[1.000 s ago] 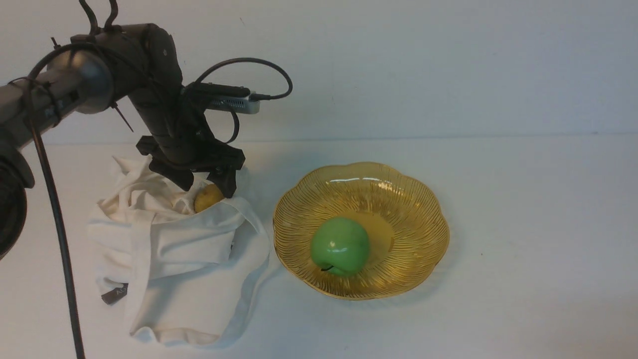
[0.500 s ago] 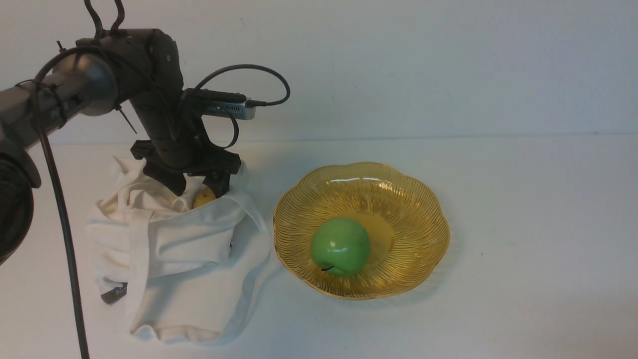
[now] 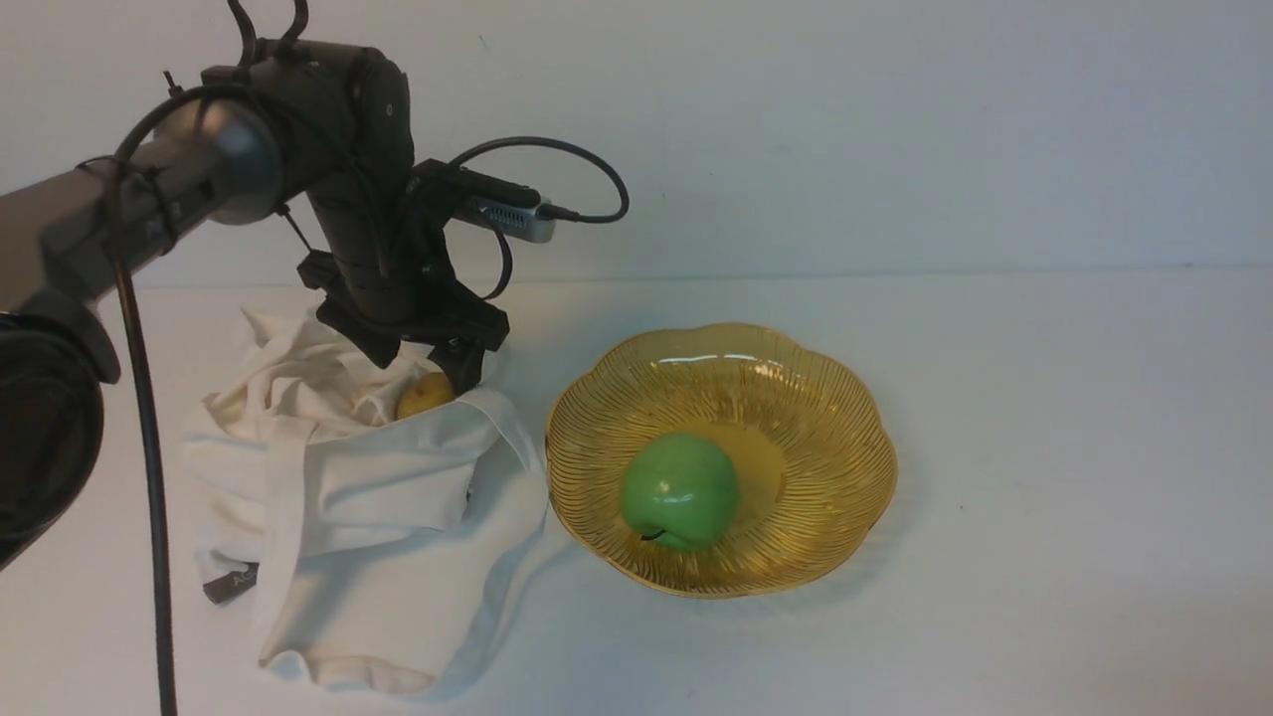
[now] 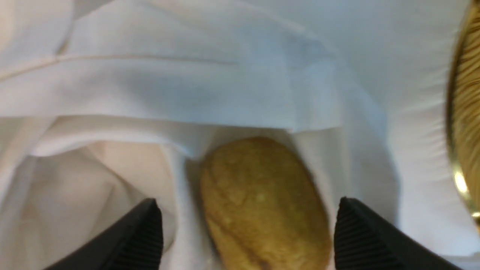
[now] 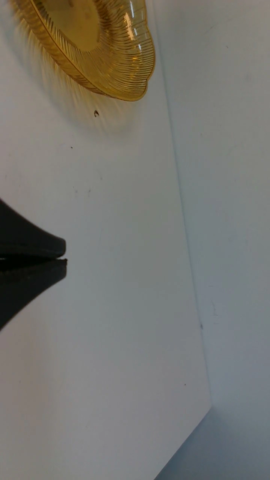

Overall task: Take the fruit out of the cloth bag on the white table and place them on a plate.
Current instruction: 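Reach into the cloth bag and grasp the kiwi with the left gripper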

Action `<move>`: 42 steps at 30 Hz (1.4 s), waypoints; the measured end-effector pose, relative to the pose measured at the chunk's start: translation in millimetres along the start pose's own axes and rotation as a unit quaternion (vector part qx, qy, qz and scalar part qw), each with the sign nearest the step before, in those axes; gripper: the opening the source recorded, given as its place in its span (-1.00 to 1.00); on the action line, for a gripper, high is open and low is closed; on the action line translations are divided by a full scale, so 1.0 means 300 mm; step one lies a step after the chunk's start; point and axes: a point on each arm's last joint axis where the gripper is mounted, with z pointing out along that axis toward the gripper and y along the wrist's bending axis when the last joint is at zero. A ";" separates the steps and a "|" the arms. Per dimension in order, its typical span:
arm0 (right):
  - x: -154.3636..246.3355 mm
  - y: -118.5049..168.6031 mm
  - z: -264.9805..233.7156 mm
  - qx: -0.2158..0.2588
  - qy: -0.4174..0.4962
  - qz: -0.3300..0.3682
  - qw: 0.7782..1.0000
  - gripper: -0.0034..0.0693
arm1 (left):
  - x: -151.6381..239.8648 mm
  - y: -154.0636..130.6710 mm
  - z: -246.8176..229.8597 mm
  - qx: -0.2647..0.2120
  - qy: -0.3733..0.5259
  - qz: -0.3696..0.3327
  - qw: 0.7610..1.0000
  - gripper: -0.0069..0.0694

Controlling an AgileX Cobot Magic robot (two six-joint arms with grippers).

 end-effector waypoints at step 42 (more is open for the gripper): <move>0.000 0.000 0.000 0.000 0.000 0.000 1.000 -0.95 | -0.007 -0.132 0.055 -0.015 0.039 0.066 0.997 0.11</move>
